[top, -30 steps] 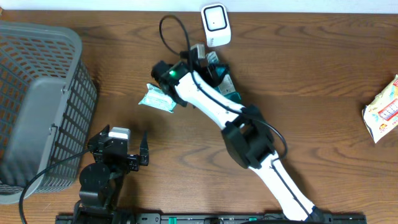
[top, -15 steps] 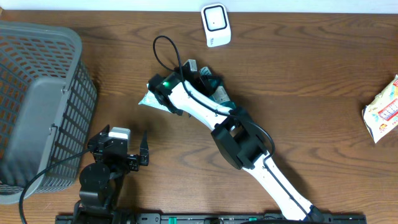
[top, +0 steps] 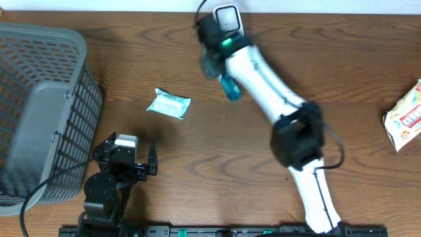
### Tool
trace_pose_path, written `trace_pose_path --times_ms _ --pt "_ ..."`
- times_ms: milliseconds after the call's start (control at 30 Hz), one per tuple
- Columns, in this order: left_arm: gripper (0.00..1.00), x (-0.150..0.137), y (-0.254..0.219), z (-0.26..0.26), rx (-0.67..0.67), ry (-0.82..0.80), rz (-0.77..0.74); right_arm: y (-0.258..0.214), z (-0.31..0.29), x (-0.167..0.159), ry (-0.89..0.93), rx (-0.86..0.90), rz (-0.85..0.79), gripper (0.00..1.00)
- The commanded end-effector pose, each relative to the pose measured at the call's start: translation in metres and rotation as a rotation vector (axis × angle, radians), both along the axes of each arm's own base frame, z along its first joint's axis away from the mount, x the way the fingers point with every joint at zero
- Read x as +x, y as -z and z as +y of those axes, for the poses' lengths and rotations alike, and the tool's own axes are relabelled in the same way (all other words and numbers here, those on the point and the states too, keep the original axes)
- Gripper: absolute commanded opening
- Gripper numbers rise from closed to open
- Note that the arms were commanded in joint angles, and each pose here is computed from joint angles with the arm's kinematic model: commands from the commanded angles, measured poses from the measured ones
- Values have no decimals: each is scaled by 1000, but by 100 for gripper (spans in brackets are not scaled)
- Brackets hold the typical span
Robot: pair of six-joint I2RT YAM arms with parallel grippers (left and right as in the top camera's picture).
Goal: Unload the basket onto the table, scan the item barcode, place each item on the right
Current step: 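Hold the mouthwash bottle in front of the white scanner, then carry the mouthwash bottle to the right edge and release it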
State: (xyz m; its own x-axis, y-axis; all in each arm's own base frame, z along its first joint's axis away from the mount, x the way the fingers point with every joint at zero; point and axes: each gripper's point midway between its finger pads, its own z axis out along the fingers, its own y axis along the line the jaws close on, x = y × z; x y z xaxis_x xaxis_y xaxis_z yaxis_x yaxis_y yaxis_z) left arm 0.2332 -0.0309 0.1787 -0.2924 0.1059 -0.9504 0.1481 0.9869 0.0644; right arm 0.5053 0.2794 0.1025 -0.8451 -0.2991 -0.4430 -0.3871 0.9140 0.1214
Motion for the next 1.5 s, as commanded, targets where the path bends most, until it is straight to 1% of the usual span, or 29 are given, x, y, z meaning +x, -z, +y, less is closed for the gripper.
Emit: trace_pose_path --times_ms 0,100,233,300,333,400,567,667,733,800,1033,1100,1133,1333,1467 --pt "98 0 0 0 -2 0 -1 -31 22 1 -147 424 108 1" --pt "98 0 0 0 -1 0 -2 -36 7 35 -94 595 91 1" --pt "98 0 0 0 -1 0 -2 -46 -5 80 -27 759 10 2" --pt "98 0 0 0 -1 0 -2 -56 -6 95 -18 823 -43 4" --pt "98 0 0 0 -1 0 -2 -61 -6 102 -10 854 -64 2" --pt "98 0 0 0 -2 0 -2 -70 -7 115 10 914 -100 5" --pt "98 0 0 0 -1 0 -2 -70 -11 137 57 983 -169 10" --pt "98 0 0 0 -1 0 -2 -55 -18 149 121 974 -187 9" --pt "98 0 0 0 -1 0 -2 -42 -23 156 168 955 -198 8" --pt "98 0 0 0 -1 0 -2 -39 -29 161 195 947 -211 6" --pt "98 0 0 0 -1 0 -1 -49 -52 171 215 971 -252 6" --pt "98 0 0 0 -1 0 -2 -46 -60 172 226 969 -239 1" --pt "98 0 0 0 -1 0 -1 -46 -63 171 219 974 -233 1" --pt "98 0 0 0 -1 0 -2 -74 -89 165 115 986 -265 1" --pt "98 0 0 0 -1 0 -2 -84 -128 161 144 899 -269 2"
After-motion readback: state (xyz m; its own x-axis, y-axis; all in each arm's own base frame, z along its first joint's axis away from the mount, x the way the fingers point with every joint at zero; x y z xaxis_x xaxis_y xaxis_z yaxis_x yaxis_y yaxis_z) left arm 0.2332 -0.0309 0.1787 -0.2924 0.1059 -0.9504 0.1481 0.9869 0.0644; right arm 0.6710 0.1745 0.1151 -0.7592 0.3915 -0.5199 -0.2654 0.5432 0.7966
